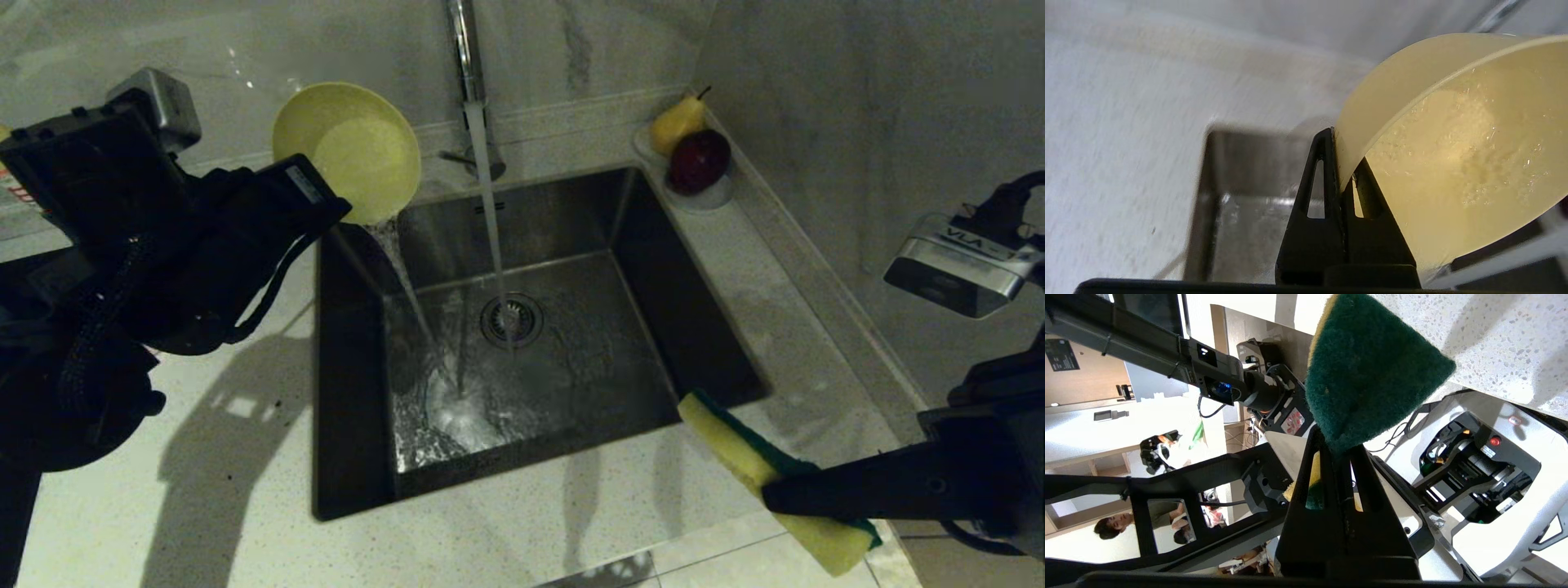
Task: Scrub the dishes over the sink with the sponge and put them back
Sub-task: Rinse the bowl
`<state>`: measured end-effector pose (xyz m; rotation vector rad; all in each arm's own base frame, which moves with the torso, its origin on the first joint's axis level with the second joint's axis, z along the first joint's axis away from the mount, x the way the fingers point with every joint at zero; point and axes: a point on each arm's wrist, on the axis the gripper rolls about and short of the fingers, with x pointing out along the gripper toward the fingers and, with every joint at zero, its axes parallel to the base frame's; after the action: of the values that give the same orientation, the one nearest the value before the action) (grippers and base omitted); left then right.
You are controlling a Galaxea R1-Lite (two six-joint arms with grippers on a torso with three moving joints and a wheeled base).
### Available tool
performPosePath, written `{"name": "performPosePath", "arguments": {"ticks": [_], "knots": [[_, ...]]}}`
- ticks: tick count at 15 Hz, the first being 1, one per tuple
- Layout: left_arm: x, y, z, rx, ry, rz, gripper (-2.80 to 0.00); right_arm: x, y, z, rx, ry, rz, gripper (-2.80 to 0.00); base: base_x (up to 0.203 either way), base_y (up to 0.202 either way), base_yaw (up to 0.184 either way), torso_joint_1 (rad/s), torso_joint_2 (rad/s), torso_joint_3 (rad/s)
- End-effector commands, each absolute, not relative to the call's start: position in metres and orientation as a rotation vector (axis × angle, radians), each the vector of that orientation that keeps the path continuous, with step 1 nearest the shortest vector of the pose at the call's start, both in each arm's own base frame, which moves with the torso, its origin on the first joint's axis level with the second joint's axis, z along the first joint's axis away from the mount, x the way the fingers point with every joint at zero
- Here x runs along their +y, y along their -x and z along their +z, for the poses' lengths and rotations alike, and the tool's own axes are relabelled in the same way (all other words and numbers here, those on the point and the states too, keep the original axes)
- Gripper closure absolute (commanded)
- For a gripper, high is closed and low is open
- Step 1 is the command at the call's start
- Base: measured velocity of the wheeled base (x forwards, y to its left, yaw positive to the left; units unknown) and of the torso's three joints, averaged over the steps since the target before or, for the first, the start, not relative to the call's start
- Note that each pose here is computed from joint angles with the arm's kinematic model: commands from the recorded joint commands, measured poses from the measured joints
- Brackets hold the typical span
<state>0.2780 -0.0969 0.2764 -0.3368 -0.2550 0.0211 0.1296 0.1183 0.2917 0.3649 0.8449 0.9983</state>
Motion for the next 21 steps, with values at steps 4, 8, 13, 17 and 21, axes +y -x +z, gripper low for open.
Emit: {"name": "performPosePath", "arguments": {"ticks": [4, 8, 13, 17, 21], "knots": [[-0.091, -0.256, 0.273, -0.394, 0.282, -0.102, 0.0, 0.126, -0.138, 0.286, 0.884, -0.363, 0.991, 0.0, 0.0, 0.0, 0.0, 0.0, 0.0, 0.0], [-0.09, -0.248, 0.276, -0.461, 0.257, -0.167, 0.0, 0.125, -0.137, 0.287, 0.881, -0.366, 0.991, 0.0, 0.0, 0.0, 0.0, 0.0, 0.0, 0.0], [-0.083, -0.231, 0.276, -0.468, 0.238, -0.24, 0.0, 0.123, -0.136, 0.287, 0.878, -0.364, 0.989, 0.0, 0.0, 0.0, 0.0, 0.0, 0.0, 0.0], [-0.076, -0.234, 0.261, -0.238, 0.193, -0.164, 0.0, 0.115, -0.137, 0.286, 0.865, -0.379, 0.954, 0.0, 0.0, 0.0, 0.0, 0.0, 0.0, 0.0], [-0.062, -0.222, 0.262, 0.18, 0.246, -0.019, 0.0, 0.111, -0.144, 0.275, 0.895, -0.391, 0.912, 0.0, 0.0, 0.0, 0.0, 0.0, 0.0, 0.0]]}}
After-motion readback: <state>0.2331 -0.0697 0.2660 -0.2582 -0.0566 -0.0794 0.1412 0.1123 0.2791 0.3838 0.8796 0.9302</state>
